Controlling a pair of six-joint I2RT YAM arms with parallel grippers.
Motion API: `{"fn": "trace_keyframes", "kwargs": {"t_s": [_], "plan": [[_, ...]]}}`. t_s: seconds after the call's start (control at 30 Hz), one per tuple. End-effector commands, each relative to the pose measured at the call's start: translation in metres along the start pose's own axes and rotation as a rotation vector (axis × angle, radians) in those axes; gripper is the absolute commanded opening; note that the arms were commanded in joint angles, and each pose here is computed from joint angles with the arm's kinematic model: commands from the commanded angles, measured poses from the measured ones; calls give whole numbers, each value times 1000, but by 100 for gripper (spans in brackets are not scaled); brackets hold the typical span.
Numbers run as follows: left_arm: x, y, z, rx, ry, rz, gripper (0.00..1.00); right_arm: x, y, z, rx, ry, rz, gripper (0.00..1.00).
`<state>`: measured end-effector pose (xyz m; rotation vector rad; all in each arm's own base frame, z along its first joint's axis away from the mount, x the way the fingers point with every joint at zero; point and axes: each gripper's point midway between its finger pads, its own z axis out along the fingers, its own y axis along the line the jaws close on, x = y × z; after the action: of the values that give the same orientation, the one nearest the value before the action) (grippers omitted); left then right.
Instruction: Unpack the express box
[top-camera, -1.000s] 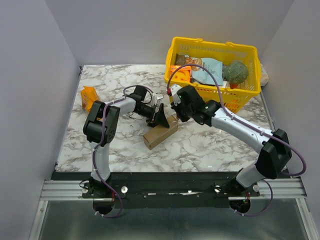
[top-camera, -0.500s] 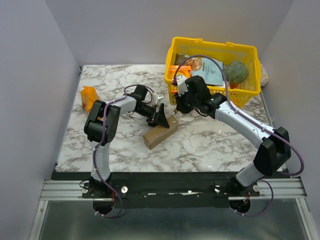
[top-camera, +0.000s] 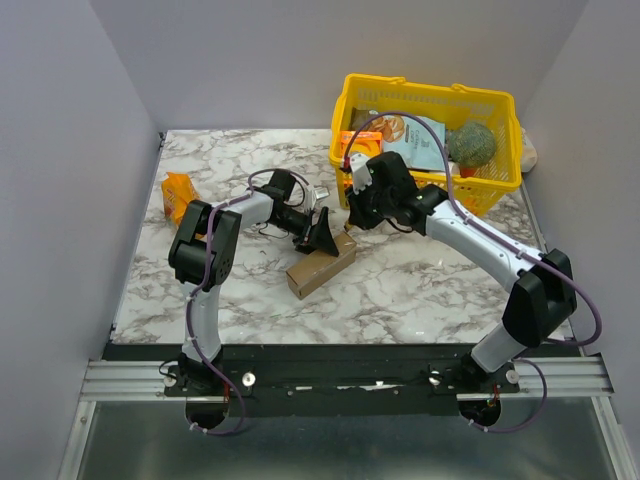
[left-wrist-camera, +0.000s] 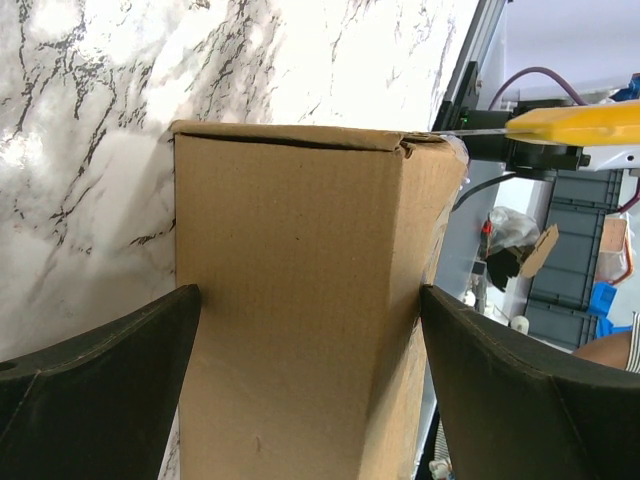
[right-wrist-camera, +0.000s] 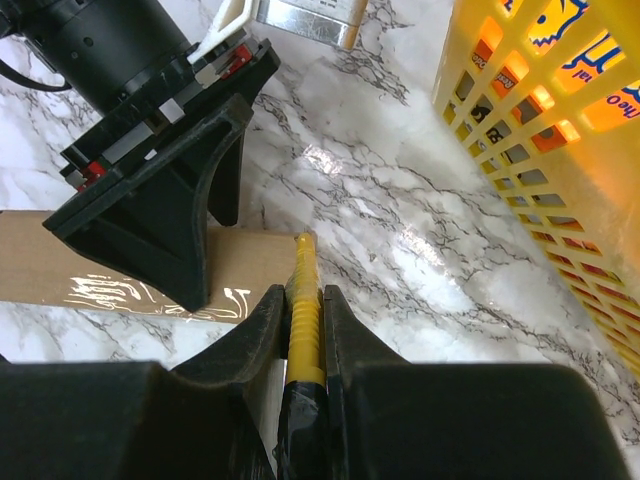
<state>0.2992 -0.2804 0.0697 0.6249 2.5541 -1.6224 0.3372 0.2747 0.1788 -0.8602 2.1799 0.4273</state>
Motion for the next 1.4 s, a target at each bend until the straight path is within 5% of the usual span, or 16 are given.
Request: {"fn": "trace_keyframes", "kwargs": {"t_s": [0.0,1.37], "plan": [[34,80,7,-280,91,-15,96,-4,6,0,-23,7,0,0],[23,100,14,-329,52,-117,87,53,9,-47,21,236,15,0]]}}
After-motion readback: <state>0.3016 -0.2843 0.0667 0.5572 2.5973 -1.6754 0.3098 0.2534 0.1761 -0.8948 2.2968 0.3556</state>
